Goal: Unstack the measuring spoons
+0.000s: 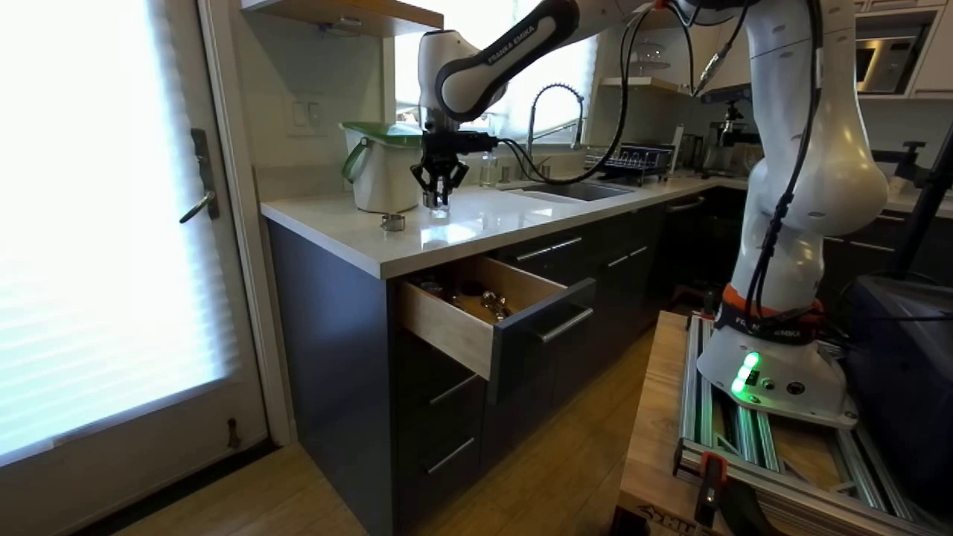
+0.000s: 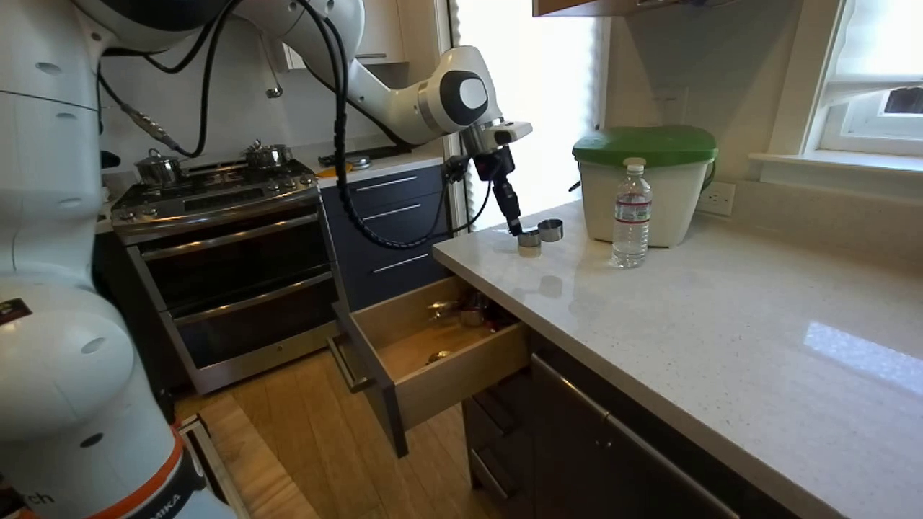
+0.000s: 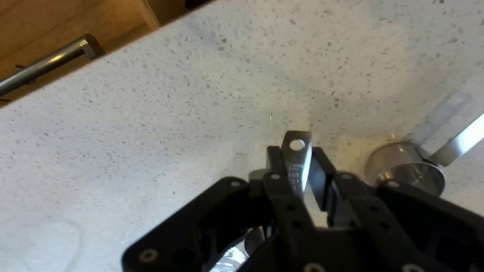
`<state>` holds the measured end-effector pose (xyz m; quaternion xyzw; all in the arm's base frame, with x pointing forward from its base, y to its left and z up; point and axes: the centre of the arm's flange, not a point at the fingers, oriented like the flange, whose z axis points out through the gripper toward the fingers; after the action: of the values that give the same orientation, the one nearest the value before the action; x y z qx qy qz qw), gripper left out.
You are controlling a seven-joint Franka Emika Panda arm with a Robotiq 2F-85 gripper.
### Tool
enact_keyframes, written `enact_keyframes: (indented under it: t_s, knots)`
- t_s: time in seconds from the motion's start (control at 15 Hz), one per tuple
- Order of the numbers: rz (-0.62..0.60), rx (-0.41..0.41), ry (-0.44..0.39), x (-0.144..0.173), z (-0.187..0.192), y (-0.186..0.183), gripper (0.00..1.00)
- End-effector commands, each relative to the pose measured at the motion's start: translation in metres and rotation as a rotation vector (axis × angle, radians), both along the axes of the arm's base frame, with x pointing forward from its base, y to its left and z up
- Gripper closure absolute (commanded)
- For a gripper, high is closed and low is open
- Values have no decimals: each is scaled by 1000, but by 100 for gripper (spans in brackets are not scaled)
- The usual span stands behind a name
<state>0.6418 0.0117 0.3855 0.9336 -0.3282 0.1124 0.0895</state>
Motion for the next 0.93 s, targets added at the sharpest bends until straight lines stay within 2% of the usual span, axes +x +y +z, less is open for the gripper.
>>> enact_keyframes:
  t_s: [0.0, 0.33, 0.87]
  knots:
    - [-96, 5, 67, -5, -15, -3, 95]
    - [-138, 24, 111, -9, -25, -2, 95]
    - [-154, 124, 84, -10, -32, -1, 95]
